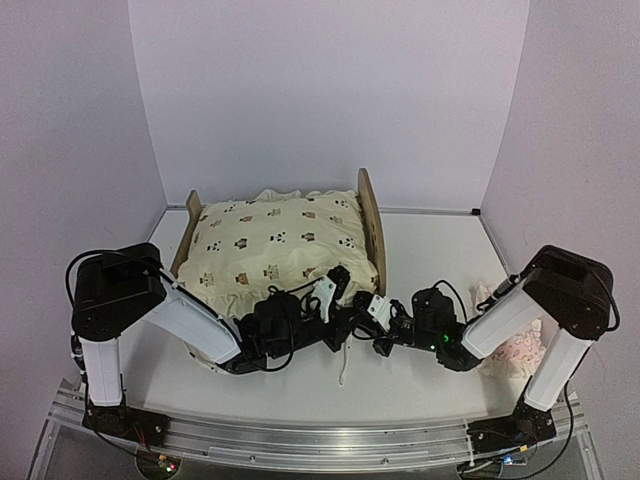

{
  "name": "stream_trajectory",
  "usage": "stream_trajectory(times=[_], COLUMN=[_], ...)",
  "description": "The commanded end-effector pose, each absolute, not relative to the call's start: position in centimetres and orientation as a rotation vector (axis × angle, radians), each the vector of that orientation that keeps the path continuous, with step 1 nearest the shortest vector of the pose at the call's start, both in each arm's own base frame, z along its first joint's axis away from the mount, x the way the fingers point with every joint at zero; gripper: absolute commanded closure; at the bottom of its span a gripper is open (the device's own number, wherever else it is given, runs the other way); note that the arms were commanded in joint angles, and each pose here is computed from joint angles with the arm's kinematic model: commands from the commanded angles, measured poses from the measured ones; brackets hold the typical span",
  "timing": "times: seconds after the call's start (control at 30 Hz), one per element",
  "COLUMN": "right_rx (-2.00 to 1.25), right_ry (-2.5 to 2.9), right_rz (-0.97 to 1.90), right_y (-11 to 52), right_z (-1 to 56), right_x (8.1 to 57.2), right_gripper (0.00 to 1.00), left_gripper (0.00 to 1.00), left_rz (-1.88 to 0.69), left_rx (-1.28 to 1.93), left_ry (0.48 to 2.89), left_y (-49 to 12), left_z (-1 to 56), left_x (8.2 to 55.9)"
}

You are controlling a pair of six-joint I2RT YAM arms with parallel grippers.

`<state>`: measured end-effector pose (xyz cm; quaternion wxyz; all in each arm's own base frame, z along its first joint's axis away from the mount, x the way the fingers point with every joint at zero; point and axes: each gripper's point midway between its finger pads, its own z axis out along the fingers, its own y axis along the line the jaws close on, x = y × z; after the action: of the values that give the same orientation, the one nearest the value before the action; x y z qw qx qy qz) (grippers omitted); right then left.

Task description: Set up the pet bed

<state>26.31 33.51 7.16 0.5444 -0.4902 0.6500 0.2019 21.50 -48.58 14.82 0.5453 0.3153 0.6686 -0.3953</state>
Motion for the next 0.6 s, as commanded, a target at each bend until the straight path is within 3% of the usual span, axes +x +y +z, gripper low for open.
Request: stream_trajectory(times=[0.0, 0.33, 0.57], right_rx=[-1.144, -1.134, -1.15], right_ry=[1.447, 1.409, 1.404], right_rz=[0.487, 0.47, 0.481], right_y=[34.7, 35.6, 35.5], right_z=[8.6, 8.8, 8.5], right_x=[27.2, 28.0, 27.6], right_gripper=[1.0, 1.0, 1.0], left_gripper=[0.71, 0.55, 0.64], left_rz=[-0.999, -0.941, -0.915], left_rx=[0.705, 0.573, 0.527], left_ry=[1.611, 1.772, 1.933], left_y=[-48.0, -44.2, -41.8], left_z=[17.1, 17.8, 16.4], left_x=[20.9, 21.5, 22.1])
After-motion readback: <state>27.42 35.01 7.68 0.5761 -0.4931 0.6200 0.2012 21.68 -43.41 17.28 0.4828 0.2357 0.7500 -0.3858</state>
